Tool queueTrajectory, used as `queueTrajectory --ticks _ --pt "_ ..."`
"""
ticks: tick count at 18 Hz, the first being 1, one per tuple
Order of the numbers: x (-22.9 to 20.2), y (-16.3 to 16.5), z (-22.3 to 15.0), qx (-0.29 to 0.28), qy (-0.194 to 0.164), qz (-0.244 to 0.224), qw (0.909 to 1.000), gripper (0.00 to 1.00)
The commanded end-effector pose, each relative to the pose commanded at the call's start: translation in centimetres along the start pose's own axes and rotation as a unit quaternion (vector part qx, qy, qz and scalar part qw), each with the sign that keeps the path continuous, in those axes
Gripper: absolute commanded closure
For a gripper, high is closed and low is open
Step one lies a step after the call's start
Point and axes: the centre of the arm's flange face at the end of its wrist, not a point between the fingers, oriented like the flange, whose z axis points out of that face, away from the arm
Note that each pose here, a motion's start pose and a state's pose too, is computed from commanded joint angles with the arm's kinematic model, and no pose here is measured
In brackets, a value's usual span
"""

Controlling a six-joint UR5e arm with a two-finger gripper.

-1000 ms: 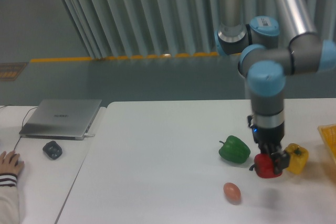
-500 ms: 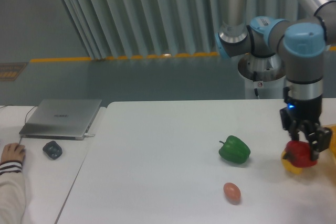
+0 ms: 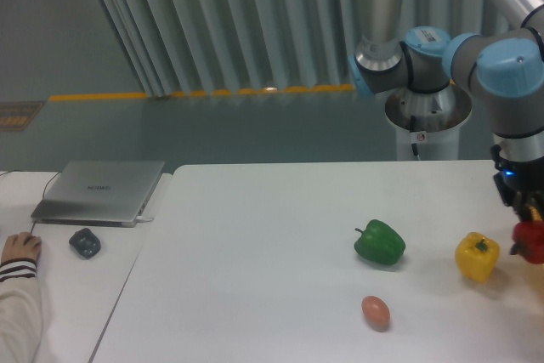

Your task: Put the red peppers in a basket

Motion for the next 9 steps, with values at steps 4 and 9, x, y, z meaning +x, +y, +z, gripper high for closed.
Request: queueTrajectory --ticks 4,9 --pt "-0.9 2.4 1.9 -0.008 -0.001 -0.021 0.9997 0.69" --pt "-0.6 3.3 3.8 -0.013 0.015 -0.031 0.9993 0.57"
